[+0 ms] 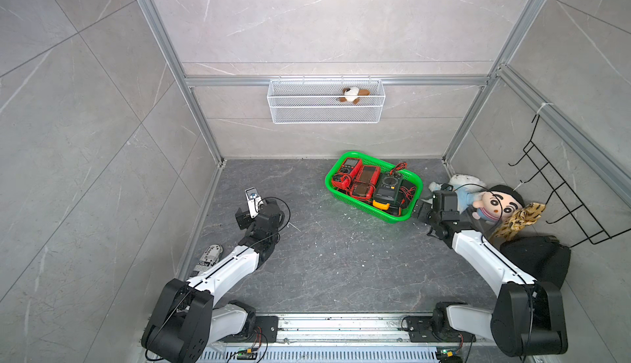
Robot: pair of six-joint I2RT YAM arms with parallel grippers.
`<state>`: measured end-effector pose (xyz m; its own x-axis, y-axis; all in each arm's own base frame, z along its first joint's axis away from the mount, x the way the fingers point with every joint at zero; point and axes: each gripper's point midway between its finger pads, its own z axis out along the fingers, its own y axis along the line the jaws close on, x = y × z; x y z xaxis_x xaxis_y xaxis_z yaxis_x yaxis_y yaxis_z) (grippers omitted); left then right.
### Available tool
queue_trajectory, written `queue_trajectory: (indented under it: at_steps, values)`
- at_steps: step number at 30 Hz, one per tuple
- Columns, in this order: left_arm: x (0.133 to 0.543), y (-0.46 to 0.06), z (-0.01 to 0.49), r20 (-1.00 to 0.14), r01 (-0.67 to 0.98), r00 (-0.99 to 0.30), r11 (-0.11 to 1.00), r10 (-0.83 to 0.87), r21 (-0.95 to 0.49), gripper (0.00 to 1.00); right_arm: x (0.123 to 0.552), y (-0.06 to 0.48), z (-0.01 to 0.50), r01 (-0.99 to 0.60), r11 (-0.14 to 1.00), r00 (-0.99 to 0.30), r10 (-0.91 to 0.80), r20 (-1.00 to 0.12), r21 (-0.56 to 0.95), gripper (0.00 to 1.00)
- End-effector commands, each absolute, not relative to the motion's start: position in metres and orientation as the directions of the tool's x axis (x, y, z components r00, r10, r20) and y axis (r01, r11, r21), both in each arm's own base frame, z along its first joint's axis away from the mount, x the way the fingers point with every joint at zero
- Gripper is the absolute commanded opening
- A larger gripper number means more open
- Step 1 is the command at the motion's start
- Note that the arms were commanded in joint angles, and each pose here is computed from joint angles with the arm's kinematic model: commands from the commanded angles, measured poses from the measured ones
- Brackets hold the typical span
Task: Put the multimeter into the basket
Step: Reset both arms
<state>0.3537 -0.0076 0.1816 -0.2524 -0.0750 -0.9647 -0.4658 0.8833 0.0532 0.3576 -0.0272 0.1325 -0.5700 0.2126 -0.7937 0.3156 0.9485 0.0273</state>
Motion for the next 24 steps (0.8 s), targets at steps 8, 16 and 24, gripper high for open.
queue_trajectory:
  at_steps: [8, 16, 24]
  values:
    - [0.34, 0.049, 0.168, -0.977, -0.54, -0.147, 0.84, -0.153, -0.051, 0.98, 0.37, -0.016, 0.15, 0.213, 0.97, -0.332, -0.039, -0.942, -0.115, 1.0]
    - [0.329, 0.07, 0.154, -0.983, -0.525, -0.134, 0.85, -0.129, -0.04, 0.98, 0.374, -0.001, 0.126, 0.119, 0.987, -0.286, -0.073, -0.955, -0.112, 1.0]
    - [0.347, 0.058, 0.138, -0.988, -0.438, -0.133, 0.899, -0.08, -0.014, 0.98, 0.379, -0.002, 0.106, 0.078, 0.994, -0.255, -0.05, -0.966, -0.072, 1.0]
